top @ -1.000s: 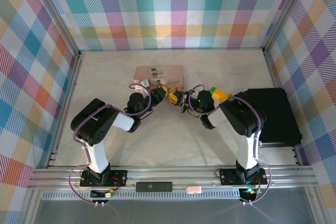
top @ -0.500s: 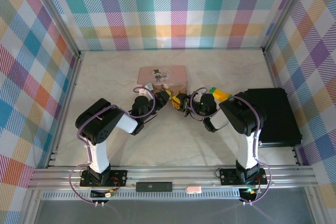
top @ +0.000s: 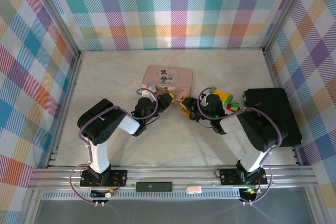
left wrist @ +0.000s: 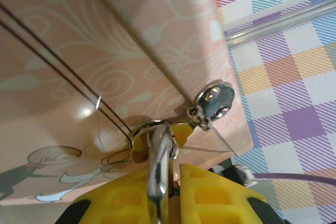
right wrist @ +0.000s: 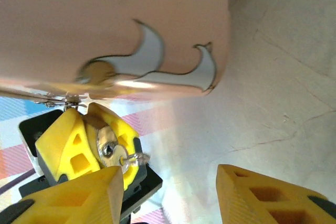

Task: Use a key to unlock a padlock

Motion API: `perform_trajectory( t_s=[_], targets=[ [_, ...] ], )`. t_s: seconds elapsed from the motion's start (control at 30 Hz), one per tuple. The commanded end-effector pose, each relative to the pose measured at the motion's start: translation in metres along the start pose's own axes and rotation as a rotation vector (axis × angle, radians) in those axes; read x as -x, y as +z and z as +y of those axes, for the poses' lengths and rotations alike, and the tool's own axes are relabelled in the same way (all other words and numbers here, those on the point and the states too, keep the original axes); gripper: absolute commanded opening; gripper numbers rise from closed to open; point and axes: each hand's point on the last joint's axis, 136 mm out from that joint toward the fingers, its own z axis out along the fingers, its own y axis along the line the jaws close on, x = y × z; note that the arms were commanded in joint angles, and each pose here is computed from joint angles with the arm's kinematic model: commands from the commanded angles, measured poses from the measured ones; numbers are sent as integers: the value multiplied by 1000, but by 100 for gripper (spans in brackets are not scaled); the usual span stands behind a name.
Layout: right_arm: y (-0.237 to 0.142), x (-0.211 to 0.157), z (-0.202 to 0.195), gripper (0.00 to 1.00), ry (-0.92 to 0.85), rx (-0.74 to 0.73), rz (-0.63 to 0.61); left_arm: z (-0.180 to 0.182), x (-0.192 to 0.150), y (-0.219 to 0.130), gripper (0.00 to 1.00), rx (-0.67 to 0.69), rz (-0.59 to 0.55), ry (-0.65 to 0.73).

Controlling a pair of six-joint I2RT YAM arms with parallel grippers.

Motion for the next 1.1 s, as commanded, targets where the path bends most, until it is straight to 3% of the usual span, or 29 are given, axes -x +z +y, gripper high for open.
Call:
perform_trajectory(
  t_s=[0.0,0.3,0.57,0.73,0.8,0.87,1.07],
  targets=[
    [-11,4,-21,50,-143,-196,-5,-12,11,1,0,-48,-65,23],
    [-34,15,10,54,-521,-430,64,21,-5,10,0,93,2,61],
    [-37,18,26,55,-676,-450,65,57,-20,2,1,277,52,31],
    [-33,10,33,55,-792,-480,52,65,-25,-3,29,308,64,0],
    [-32,4,36,56,-854,-489,53,61,-24,-8,54,299,64,-8],
    [-30,-2,40,57,-907,-489,53,57,-21,-14,64,294,62,-13],
    [-21,-18,45,57,-995,-491,88,53,-4,-50,71,313,40,-53]
  ],
)
